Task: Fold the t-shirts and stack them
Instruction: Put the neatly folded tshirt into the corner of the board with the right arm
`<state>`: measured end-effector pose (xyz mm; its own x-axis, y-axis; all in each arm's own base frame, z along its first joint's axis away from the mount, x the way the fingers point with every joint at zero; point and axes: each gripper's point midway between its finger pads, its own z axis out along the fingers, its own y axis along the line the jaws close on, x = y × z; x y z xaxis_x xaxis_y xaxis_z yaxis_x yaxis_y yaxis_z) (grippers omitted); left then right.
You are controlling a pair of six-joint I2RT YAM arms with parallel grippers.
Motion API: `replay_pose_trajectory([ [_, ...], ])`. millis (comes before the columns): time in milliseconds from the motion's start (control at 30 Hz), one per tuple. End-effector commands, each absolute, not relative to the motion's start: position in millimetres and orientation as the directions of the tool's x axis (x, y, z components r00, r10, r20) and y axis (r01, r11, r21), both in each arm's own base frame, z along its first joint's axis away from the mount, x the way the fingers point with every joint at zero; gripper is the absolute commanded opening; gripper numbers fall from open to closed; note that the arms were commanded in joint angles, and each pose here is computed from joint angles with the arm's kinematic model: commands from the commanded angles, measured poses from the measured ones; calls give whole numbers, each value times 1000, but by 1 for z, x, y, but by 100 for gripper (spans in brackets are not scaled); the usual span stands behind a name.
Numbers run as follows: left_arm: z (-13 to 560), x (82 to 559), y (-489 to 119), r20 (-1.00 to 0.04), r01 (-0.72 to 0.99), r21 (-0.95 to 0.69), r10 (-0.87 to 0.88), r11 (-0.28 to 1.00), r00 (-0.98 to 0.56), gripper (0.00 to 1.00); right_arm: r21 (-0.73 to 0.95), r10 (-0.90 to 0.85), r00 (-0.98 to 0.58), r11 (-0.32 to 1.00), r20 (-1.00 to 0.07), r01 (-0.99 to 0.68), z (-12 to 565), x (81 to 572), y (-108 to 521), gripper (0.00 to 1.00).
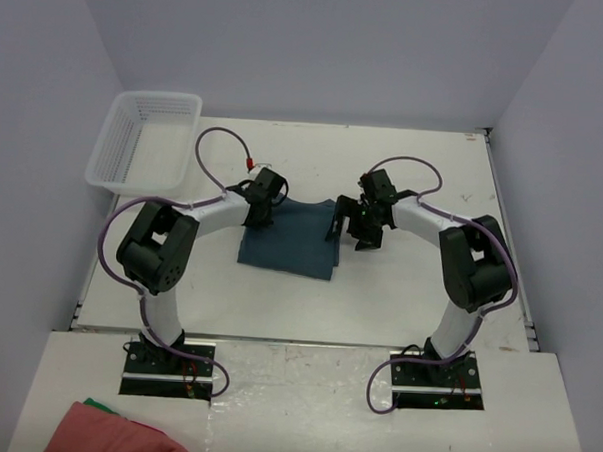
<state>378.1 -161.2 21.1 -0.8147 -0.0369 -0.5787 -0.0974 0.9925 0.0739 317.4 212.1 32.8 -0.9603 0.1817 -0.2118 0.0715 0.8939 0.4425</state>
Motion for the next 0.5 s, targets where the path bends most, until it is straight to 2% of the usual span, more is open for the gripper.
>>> replay_pose_trajectory([
  [0,-3,358,-146,-517,-124,104,-53,987,-854,17,417,170,-954,907,-248,54,40,332,212,95],
  [467,-2,363,-150,-521,-110,97,-43,989,-853,17,436,206,-961,894,-184,108,26,327,214,95],
])
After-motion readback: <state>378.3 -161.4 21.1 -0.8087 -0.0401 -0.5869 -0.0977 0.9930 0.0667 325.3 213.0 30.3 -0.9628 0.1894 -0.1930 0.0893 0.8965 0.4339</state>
